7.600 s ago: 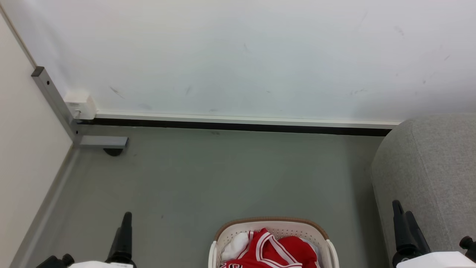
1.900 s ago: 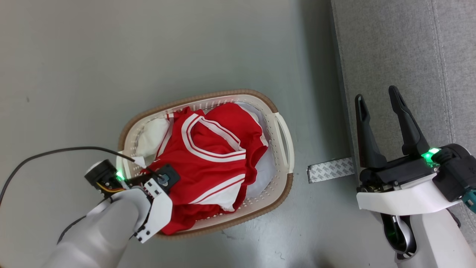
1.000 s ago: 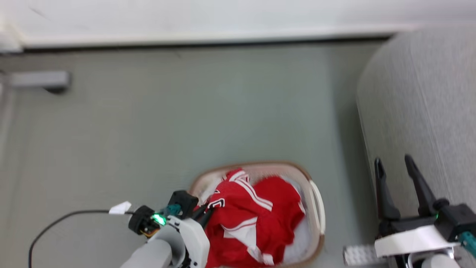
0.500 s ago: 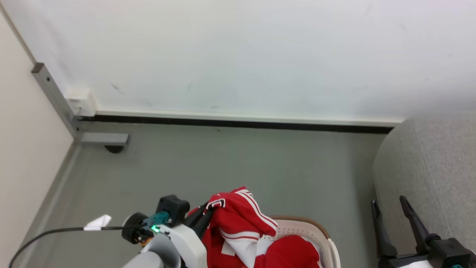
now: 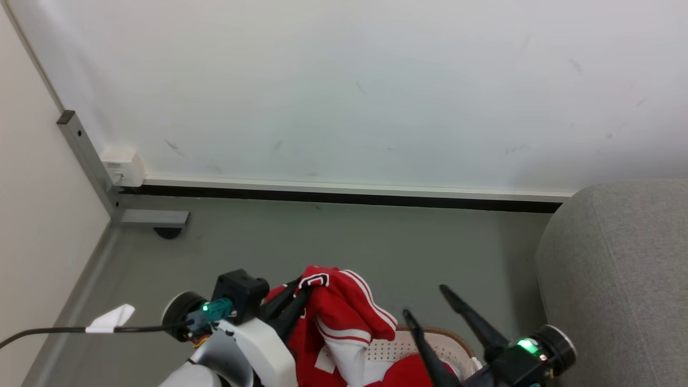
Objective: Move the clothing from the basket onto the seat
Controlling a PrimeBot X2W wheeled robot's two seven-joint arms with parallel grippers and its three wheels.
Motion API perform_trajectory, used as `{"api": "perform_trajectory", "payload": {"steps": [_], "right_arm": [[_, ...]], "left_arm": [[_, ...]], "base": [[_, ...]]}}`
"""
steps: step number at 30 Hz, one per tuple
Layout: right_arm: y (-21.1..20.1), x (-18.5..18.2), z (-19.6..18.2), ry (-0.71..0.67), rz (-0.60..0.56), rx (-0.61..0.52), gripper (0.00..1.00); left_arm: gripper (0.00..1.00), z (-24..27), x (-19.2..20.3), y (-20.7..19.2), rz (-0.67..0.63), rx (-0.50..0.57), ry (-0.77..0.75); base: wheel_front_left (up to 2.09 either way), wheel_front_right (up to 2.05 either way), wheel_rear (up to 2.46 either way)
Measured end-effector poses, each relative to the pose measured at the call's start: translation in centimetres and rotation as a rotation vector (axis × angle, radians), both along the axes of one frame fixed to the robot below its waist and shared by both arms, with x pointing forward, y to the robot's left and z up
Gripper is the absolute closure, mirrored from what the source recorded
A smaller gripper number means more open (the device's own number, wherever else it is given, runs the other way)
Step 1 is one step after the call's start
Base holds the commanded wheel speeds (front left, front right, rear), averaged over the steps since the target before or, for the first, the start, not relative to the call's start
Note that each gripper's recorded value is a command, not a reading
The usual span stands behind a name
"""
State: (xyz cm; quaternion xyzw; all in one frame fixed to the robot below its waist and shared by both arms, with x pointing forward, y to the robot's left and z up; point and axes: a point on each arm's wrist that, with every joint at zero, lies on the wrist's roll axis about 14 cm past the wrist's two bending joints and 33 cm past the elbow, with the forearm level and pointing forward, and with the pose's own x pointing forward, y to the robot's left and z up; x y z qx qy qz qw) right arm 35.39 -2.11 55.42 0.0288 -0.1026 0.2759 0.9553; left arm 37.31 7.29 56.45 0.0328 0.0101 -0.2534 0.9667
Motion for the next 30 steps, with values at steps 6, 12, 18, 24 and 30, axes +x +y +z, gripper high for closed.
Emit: {"api": "perform_trajectory", "payload": {"steps": [6,12,18,24,30], "right_arm": [[4.5,-1.4,-0.8,0.003,0.186,-0.076,0.00],[7.0,-1.6,-1.5,0.003,0.287,-0.145,0.00],[7.7,-0.7,-1.9,0.018,0.306,-0.172,0.00],[8.4,-0.6,-2.7,0.088,0.313,-0.127,1.00],[8.7,-0.6,-3.0,0.138,0.319,-0.075,1.00]], "left_arm": [[1.00,0.7,-0.7,-1.3,-0.042,-0.010,-0.006],[1.00,0.8,-1.6,-2.9,-0.094,-0.016,0.001],[1.00,1.3,-2.7,-4.6,-0.151,-0.020,-0.004],[1.00,1.5,-3.6,-5.4,-0.188,-0.022,-0.002],[0.69,1.3,-3.3,-4.9,-0.168,-0.021,-0.002]], "base": [[0.00,0.00,0.00],[0.00,0.00,0.00],[0.00,0.00,0.00],[0.00,0.00,0.00],[0.00,0.00,0.00]]}}
